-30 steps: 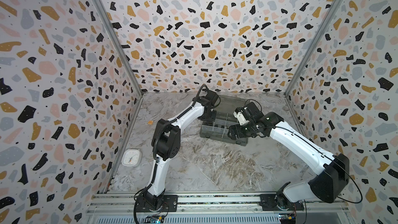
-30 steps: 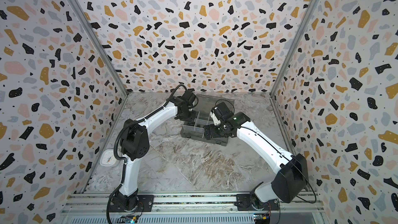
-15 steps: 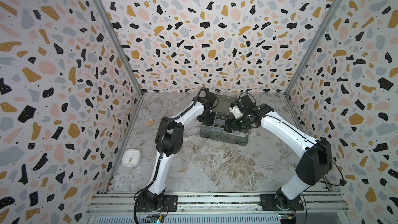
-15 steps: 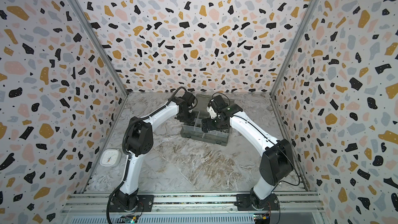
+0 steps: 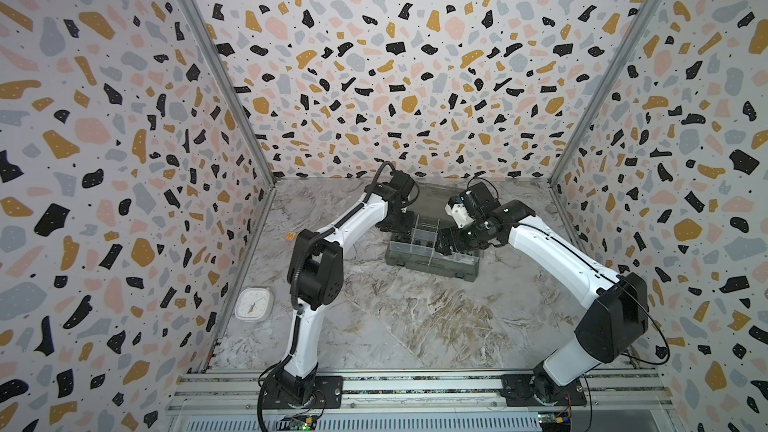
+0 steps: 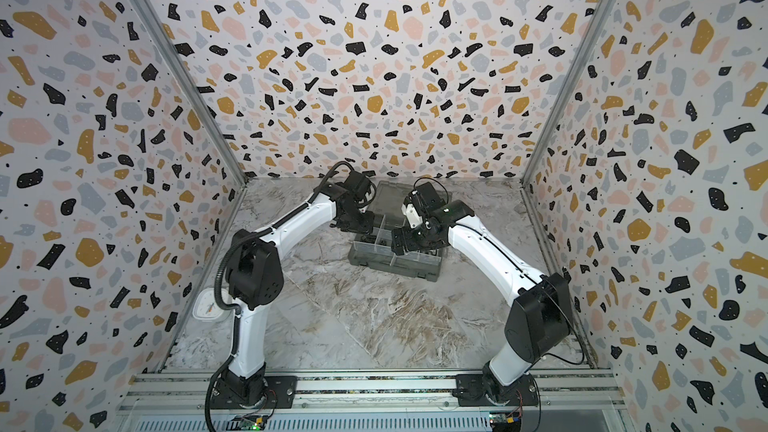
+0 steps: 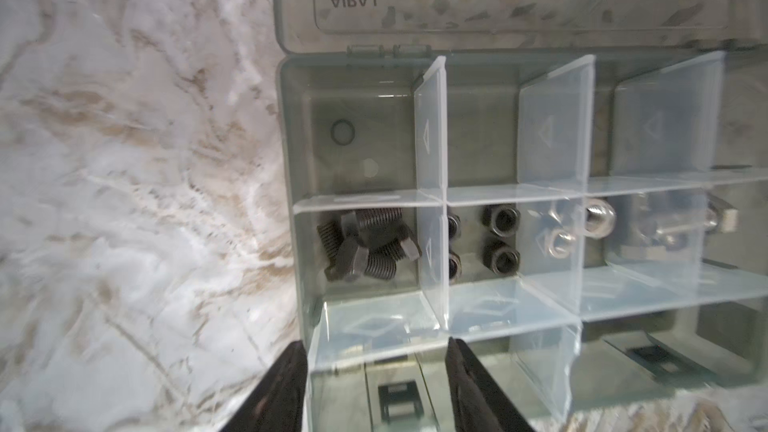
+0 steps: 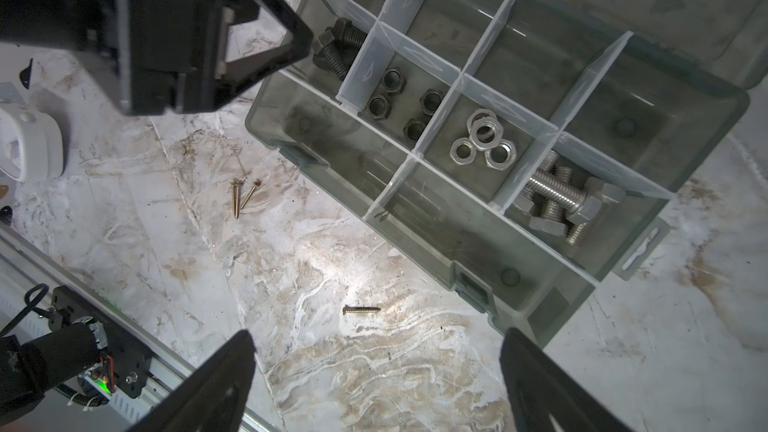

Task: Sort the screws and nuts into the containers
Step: 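Move the left gripper back toward the brass screws on the table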

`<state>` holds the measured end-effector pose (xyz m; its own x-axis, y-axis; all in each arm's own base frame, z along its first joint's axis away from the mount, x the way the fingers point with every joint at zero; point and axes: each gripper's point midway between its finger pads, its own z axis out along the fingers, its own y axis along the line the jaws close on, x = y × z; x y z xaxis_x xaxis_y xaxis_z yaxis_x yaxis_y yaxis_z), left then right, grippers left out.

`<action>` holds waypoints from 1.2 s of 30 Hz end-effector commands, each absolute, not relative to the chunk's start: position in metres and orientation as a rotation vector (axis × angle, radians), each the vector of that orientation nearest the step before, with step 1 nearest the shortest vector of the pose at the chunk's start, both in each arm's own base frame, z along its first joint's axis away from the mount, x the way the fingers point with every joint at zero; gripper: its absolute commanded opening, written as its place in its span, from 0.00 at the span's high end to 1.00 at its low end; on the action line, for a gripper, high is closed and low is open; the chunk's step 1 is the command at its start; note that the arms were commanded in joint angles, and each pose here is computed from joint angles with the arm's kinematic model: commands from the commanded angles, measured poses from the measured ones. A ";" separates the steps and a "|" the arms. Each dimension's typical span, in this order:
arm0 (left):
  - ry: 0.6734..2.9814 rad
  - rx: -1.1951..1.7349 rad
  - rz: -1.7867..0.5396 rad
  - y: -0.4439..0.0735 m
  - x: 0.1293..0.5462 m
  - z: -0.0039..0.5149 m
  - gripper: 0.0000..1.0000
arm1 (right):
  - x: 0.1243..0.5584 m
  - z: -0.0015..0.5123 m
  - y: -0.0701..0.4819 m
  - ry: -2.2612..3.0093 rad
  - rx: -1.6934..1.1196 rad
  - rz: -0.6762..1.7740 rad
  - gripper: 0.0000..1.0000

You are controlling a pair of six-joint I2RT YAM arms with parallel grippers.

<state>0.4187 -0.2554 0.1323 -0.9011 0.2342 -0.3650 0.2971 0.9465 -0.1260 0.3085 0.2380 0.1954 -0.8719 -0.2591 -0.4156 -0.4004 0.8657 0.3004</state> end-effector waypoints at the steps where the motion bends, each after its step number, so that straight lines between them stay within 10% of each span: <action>1: 2.712 0.315 -0.212 -0.232 0.401 0.158 0.45 | 0.289 0.211 0.235 2.647 -0.504 0.550 0.06; 21: 2.770 0.111 -0.225 -0.164 0.279 0.097 0.58 | 0.198 0.196 0.244 2.660 -0.567 0.607 0.06; 36: 2.720 0.636 -0.236 -0.271 0.262 0.093 0.50 | 0.188 0.203 0.214 2.690 -0.500 0.537 0.06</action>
<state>0.2642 -0.2476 0.0910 -0.8852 0.3166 -0.3408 0.3692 0.9239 -0.1007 0.1935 0.2312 0.1909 -0.8684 -0.2983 -0.3962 -0.4317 0.8478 0.3081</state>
